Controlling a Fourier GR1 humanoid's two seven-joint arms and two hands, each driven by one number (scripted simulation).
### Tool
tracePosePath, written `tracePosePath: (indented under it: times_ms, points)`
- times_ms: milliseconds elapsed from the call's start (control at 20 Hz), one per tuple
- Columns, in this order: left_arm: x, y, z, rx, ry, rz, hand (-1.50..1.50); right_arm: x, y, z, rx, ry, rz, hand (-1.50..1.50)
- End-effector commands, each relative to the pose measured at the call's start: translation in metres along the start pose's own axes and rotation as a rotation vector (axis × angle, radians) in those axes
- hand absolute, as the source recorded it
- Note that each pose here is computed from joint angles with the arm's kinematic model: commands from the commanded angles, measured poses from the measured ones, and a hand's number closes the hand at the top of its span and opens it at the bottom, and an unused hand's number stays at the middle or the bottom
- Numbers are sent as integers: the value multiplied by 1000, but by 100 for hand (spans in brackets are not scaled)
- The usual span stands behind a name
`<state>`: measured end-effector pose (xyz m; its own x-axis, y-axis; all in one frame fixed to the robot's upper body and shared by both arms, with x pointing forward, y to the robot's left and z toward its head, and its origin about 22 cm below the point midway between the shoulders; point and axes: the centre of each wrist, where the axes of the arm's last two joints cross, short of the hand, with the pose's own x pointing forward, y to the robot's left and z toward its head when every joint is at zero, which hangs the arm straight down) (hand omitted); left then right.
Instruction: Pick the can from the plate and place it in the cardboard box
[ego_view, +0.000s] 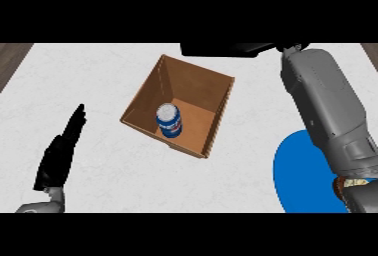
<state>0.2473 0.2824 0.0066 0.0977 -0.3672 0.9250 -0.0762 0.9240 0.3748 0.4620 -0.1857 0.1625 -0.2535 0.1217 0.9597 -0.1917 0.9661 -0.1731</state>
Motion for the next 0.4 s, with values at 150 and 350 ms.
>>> tracePosePath:
  times_ms: [150, 350]
  points:
    - [11, 3, 3, -14, -2, 8, 0, -11, -125, 34, -91, -12, -45, -150]
    - [17, -13, -2, -28, -30, 10, 0, 0, -156, 41, -28, -31, -27, -150]
